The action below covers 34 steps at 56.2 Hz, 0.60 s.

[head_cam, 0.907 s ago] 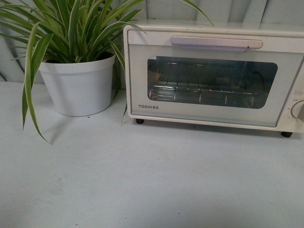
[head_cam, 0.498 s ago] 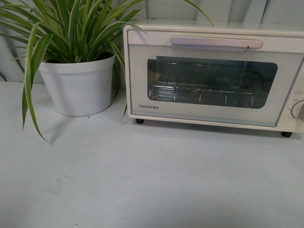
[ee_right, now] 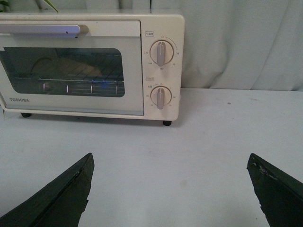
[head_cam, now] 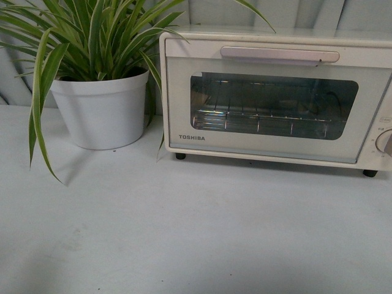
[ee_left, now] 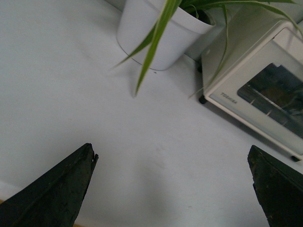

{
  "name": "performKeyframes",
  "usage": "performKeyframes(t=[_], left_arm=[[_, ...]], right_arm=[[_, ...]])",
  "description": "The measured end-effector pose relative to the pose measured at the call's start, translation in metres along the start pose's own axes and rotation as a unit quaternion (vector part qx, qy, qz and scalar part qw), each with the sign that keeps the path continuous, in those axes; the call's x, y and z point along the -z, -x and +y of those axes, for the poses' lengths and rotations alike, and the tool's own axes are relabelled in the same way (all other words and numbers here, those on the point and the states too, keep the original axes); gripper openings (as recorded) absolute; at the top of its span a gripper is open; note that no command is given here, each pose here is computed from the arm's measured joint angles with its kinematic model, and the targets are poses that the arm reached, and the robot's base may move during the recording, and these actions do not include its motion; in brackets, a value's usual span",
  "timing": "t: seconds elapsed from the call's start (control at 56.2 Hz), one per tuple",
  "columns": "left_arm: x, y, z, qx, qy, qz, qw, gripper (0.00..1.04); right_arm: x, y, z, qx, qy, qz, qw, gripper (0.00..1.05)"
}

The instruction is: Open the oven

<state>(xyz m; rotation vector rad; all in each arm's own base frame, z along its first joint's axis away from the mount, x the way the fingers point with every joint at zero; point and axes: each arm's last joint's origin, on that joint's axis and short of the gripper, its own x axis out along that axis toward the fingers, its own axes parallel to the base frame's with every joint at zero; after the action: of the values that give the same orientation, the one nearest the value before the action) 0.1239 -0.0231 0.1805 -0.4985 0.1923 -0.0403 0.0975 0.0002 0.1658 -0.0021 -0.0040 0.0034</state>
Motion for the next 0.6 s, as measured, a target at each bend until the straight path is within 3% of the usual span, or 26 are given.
performKeyframes(t=[0.196,0.605], left_arm=[[-0.001,-0.05,-0.045,0.051,0.103,0.068,0.991,0.98],[0.055,-0.14,-0.094,0.049,0.175,0.187,0.965,0.98]], right_arm=[[0.0,0.0,0.0,0.0,0.0,0.0,1.0,0.95],[0.0,0.0,0.0,0.0,0.0,0.0,1.0,0.95]])
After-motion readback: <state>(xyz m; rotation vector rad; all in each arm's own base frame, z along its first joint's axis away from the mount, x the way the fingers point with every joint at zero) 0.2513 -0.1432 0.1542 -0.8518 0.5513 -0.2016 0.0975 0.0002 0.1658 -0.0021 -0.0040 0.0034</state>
